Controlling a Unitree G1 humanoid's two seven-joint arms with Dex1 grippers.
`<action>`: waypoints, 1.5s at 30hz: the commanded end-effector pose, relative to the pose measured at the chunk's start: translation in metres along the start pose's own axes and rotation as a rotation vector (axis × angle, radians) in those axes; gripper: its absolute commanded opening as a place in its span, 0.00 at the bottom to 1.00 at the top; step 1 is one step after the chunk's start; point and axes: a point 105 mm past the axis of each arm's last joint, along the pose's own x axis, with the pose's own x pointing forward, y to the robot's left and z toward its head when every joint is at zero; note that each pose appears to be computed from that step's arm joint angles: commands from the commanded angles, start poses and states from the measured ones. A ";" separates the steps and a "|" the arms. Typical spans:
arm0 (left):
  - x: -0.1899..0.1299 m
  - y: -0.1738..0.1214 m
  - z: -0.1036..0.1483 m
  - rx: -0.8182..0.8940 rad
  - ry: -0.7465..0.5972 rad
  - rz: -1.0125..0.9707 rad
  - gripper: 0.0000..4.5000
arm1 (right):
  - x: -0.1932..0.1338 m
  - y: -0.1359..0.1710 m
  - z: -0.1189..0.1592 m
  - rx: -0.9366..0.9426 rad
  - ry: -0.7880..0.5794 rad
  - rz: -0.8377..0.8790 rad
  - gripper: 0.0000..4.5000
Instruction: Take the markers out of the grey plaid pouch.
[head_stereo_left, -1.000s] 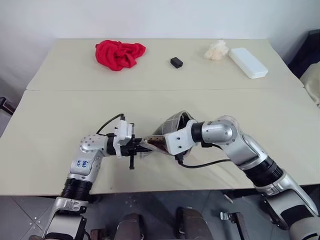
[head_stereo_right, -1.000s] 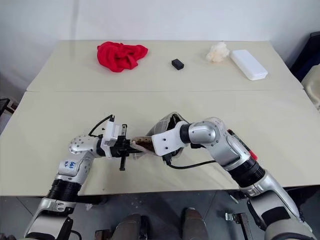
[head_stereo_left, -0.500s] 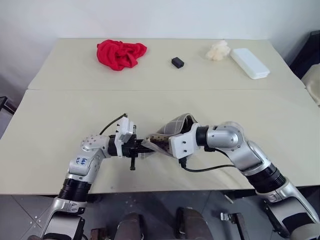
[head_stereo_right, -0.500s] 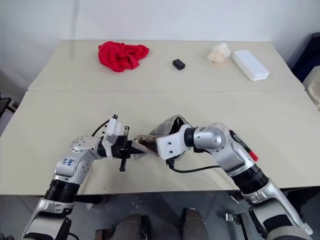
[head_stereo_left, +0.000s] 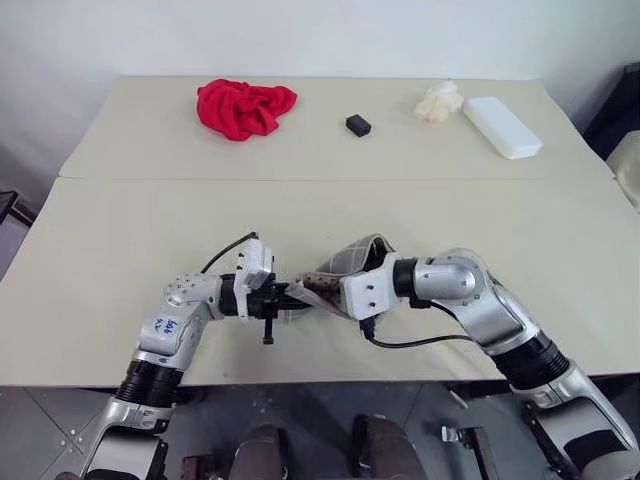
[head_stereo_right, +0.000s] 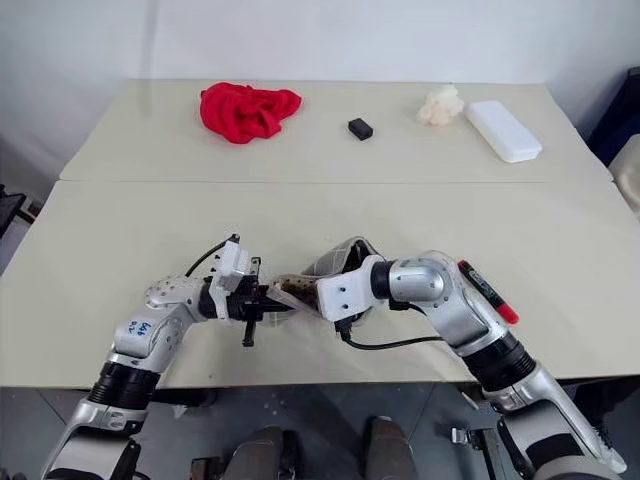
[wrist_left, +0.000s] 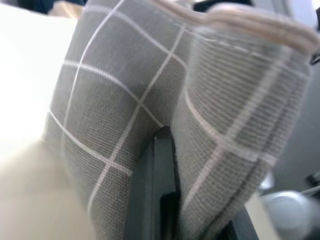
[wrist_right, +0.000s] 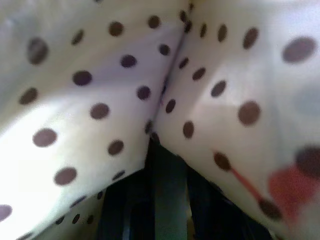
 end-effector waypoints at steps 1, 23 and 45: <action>-0.044 0.041 0.001 0.092 0.059 0.292 0.00 | -0.025 0.001 0.003 0.041 0.013 0.058 0.11; -0.052 0.032 -0.013 0.171 0.135 0.276 0.00 | -0.041 -0.023 -0.002 0.242 -0.001 -0.185 0.11; -0.052 0.009 -0.029 0.236 0.182 0.190 0.00 | -0.052 -0.019 -0.012 0.406 -0.024 -0.132 0.11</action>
